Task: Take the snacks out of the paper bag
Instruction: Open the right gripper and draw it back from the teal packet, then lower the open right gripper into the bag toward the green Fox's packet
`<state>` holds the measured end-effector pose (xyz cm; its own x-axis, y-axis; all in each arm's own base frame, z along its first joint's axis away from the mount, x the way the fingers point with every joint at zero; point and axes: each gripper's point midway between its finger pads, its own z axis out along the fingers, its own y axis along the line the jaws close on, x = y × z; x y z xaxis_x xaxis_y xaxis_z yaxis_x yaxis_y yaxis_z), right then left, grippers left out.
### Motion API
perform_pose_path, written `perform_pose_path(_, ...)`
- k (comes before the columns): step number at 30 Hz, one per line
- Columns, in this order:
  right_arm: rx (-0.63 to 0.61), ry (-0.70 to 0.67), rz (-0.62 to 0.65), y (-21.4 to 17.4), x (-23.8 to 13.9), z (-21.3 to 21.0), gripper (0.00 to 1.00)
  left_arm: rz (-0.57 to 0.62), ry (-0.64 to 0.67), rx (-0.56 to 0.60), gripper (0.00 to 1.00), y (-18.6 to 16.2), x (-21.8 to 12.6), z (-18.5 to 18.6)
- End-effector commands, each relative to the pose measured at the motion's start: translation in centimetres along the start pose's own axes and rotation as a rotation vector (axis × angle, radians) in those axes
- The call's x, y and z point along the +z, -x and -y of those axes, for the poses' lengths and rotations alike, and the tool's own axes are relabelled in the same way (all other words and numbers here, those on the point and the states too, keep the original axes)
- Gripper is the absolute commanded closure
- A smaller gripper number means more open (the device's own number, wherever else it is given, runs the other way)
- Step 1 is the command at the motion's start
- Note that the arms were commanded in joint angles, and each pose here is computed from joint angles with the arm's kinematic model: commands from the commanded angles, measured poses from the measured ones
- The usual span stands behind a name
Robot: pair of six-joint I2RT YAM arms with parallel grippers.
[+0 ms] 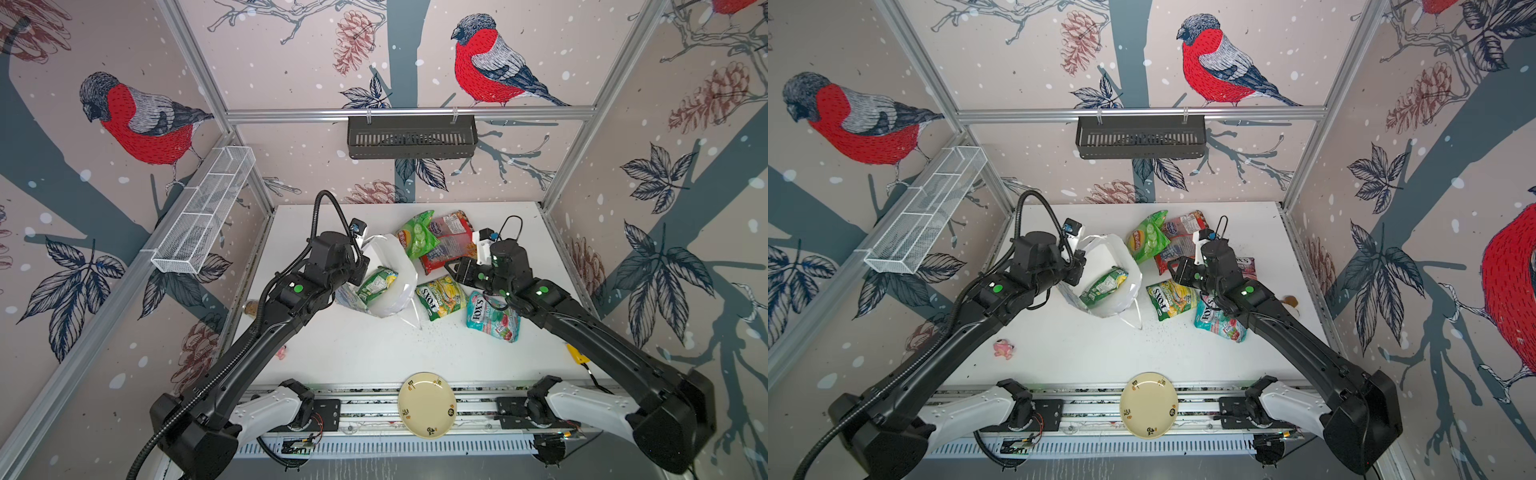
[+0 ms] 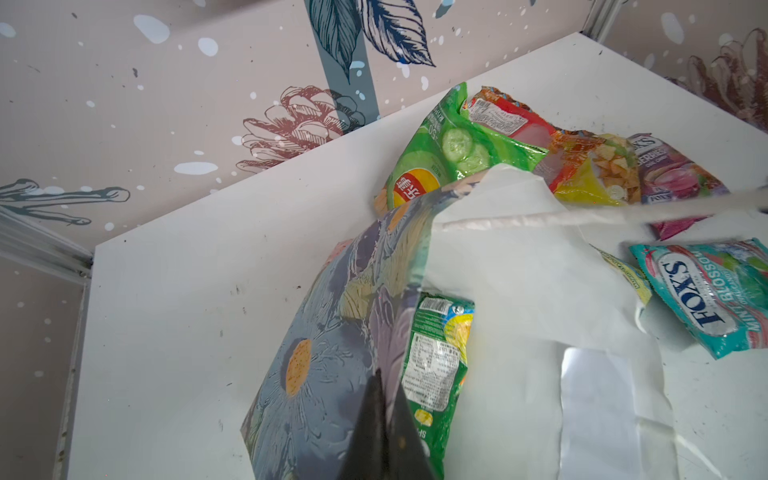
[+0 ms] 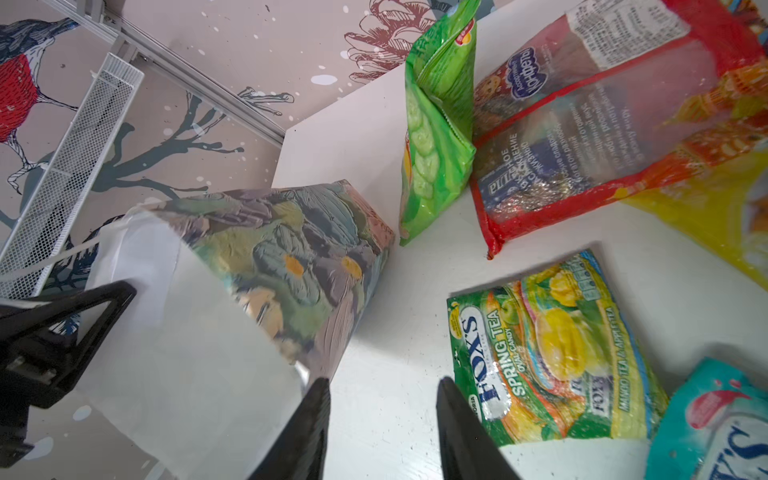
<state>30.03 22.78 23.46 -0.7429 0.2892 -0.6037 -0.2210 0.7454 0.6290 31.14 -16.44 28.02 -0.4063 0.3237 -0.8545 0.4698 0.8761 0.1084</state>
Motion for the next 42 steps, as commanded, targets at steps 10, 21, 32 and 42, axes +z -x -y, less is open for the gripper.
perform_pose_path(10, 0.002, -0.066, -0.113, -3.1, 4.5, 3.3, 0.56, 0.033, -0.259, 0.059, 1.0, -2.3, -0.3, 5.9)
perform_pose_path(21, -0.058, 0.023, -0.032, -0.2, 3.4, 2.7, 0.56, -0.076, -0.253, -0.016, 1.0, -4.1, 1.2, 7.5)
perform_pose_path(32, -0.055, 0.416, -0.139, -4.0, -1.1, -3.9, 0.61, -0.176, -0.247, -0.015, 1.0, -2.6, 4.0, 8.0)
perform_pose_path(42, 0.083, 0.356, -0.315, -10.2, 4.0, -6.1, 0.62, -0.206, -0.194, -0.03, 1.0, -2.4, 4.5, 7.3)
